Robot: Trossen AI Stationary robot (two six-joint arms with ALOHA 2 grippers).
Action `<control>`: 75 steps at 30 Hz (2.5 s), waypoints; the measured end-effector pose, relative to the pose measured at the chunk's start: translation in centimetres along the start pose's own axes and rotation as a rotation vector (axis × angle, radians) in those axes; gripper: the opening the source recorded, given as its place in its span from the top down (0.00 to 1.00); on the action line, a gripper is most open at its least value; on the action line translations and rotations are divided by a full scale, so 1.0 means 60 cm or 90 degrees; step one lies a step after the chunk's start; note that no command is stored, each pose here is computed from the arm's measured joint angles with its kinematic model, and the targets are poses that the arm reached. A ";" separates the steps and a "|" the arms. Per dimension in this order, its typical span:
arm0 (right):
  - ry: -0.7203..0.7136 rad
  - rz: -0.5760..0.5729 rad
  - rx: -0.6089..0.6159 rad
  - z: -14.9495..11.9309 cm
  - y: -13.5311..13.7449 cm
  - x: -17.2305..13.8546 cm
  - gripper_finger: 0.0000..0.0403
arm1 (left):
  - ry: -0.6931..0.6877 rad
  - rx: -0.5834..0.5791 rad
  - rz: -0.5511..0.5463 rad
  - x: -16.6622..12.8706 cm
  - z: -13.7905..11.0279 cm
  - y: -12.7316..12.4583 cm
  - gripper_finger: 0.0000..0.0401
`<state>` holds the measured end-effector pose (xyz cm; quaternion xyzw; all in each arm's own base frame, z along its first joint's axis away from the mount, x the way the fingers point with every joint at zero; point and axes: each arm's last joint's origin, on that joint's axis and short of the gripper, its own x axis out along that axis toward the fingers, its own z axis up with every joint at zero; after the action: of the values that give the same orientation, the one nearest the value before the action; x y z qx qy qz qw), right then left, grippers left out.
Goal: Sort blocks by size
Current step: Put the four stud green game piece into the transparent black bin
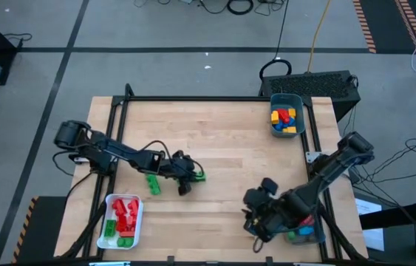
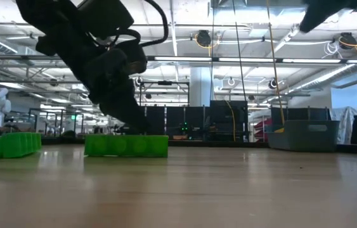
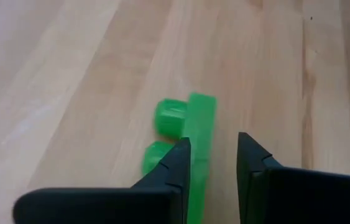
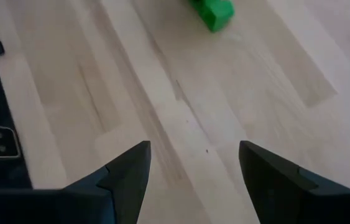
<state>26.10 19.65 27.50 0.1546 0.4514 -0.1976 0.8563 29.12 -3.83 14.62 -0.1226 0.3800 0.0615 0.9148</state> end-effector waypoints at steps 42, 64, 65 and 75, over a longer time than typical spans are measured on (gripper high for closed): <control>-0.098 0.148 -0.224 0.235 -0.096 0.314 0.40 | 0.139 0.110 0.105 -0.148 -0.051 -0.032 0.46; -0.056 0.144 -0.255 0.226 -0.130 0.412 0.40 | 0.153 0.097 0.129 -0.156 -0.067 -0.042 0.45; -0.058 0.144 -0.262 0.227 -0.130 0.410 0.40 | 0.153 0.097 0.130 -0.156 -0.067 -0.042 0.45; 0.085 0.117 -0.299 0.215 -0.105 0.369 0.40 | 0.150 0.096 0.124 -0.158 -0.072 -0.050 0.45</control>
<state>43.66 4.02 15.55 0.0046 0.5246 0.0015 0.8513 20.10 -8.10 18.95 -0.0224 0.4985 0.1062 0.8601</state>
